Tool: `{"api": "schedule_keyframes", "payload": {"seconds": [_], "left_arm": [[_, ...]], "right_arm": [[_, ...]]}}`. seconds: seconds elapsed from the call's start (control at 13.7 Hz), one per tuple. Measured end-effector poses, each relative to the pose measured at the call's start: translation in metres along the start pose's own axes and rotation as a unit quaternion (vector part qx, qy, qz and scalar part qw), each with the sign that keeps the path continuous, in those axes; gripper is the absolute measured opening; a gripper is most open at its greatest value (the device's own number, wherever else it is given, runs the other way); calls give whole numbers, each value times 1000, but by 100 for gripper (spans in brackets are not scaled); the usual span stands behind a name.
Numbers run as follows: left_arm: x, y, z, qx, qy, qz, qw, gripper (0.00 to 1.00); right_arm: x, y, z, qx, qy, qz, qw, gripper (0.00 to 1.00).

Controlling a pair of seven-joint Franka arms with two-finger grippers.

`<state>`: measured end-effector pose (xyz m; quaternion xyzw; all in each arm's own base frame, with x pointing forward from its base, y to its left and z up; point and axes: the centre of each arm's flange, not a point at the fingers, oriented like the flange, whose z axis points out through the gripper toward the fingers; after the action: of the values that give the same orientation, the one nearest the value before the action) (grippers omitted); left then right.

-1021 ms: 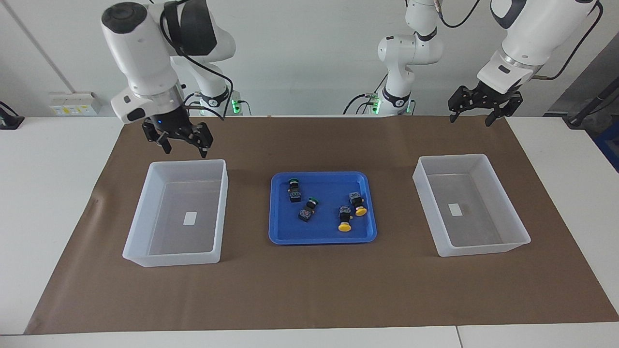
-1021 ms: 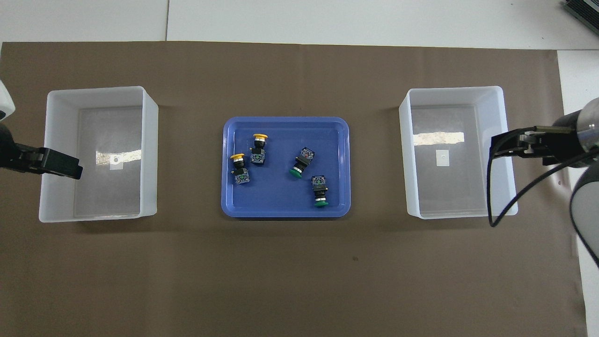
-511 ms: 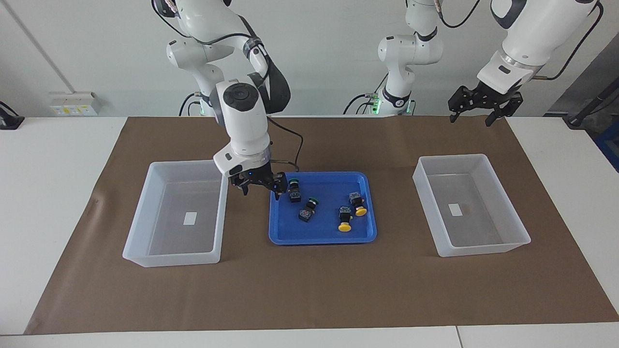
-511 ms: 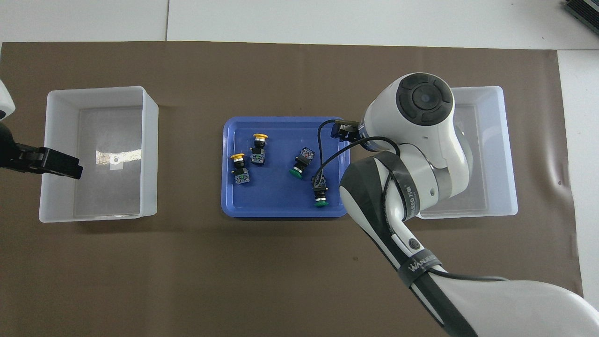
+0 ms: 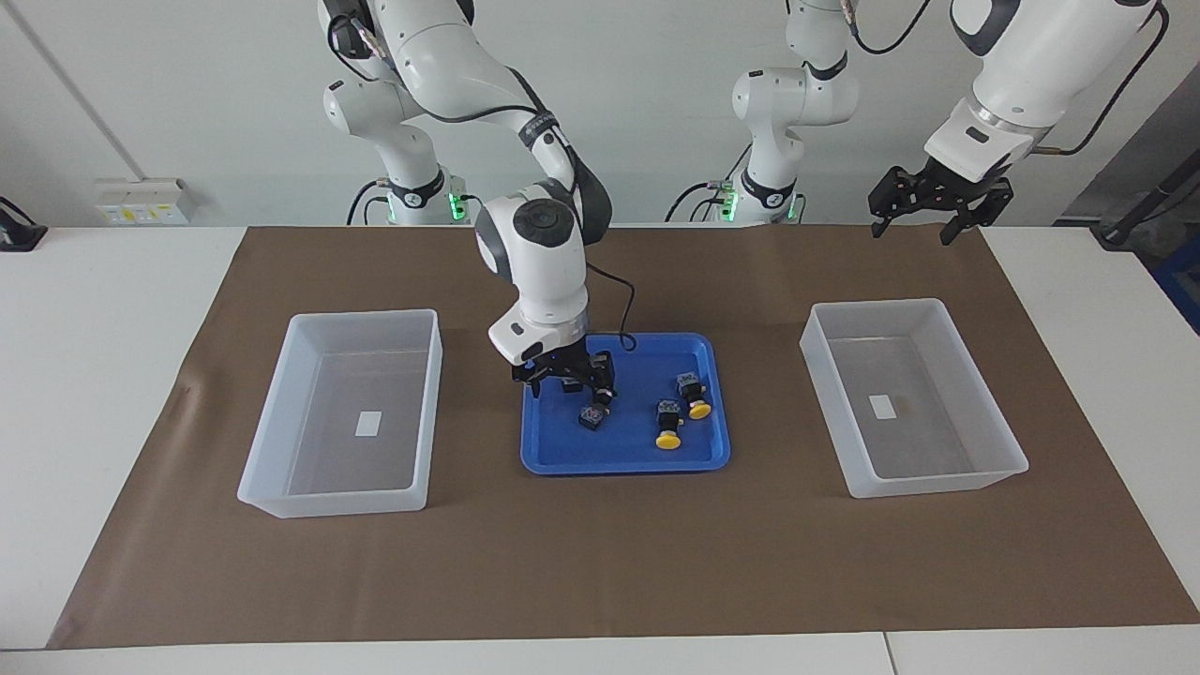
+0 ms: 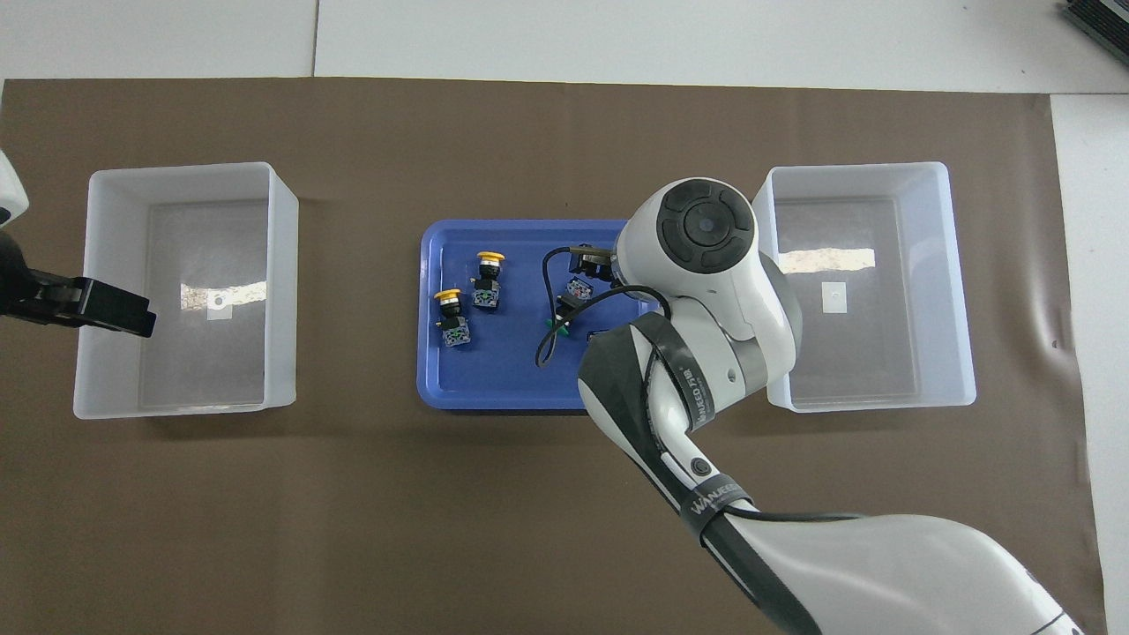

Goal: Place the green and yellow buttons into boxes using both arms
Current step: 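Reach the right gripper into the blue tray and grasp a green button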

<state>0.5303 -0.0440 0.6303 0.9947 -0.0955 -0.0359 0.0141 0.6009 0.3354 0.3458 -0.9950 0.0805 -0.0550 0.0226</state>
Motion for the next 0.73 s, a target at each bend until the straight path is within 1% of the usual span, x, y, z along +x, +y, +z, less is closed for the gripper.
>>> {"api": "schedule_keyframes", "payload": {"seconds": [0.15,0.36,0.73], "left_arm": [[0,0,0,0,0,0,1000,100],[0,0,0,0,0,0,1000,100],[0,0,0,0,0,0,1000,100]], "right_arm": [[-5,-8,16,-5,-5,-7,1000,100],[-9,-17,25,2,3,-14,1000,100],[-21,-27,43,4,5,-32,999,100]]}}
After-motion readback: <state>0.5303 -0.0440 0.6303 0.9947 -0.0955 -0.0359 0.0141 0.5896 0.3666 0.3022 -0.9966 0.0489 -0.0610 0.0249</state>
